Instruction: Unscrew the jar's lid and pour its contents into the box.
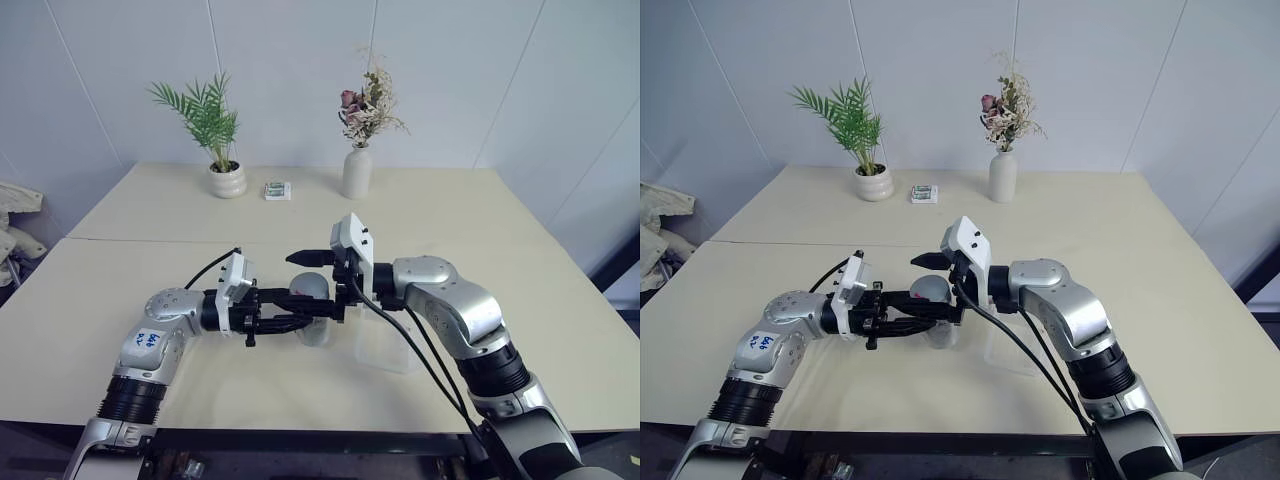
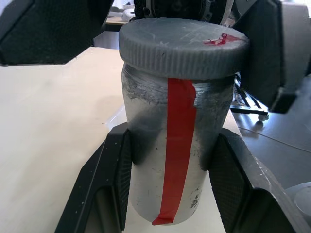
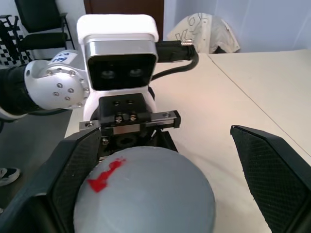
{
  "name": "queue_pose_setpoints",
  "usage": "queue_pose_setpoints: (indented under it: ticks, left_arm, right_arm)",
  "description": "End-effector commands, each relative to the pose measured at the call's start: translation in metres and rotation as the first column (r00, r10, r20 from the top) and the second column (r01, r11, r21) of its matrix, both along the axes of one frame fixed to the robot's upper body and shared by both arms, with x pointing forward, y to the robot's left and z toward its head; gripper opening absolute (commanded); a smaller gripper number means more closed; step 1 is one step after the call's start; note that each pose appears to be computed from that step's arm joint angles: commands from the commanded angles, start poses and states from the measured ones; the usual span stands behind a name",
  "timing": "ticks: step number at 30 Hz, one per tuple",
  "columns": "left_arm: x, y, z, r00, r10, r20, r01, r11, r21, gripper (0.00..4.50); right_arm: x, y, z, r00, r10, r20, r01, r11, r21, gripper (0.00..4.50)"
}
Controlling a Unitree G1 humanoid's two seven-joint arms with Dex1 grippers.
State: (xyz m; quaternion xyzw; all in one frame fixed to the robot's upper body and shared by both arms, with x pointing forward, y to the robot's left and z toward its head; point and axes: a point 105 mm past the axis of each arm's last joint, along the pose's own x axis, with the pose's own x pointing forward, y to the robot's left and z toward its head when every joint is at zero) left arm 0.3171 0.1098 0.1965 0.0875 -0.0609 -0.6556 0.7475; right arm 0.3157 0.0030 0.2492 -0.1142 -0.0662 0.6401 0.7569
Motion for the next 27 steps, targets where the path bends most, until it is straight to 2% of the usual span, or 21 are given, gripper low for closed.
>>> queue_pose_setpoints:
  ticks: [1, 12, 27]
  left_arm:
    - [-0.001, 0.001, 0.011, 0.999, -0.008, 0.046, 0.008, 1.0, -0.007, 1.89]
    - [0.0, 0.004, 0.011, 0.999, 0.008, 0.047, -0.008, 1.0, -0.01, 1.89]
    - [0.001, 0.005, 0.012, 0.999, 0.02, 0.05, -0.02, 1.0, -0.016, 1.89]
  right_arm:
    - [0.002, -0.007, 0.022, 0.998, -0.029, 0.063, 0.025, 0.998, 0.056, 4.47]
    - [0.024, -0.051, 0.022, 0.981, -0.179, 0.071, 0.176, 0.983, 0.045, 4.47]
    - [0.038, -0.118, 0.014, 0.942, -0.334, 0.02, 0.333, 0.942, 0.046, 4.47]
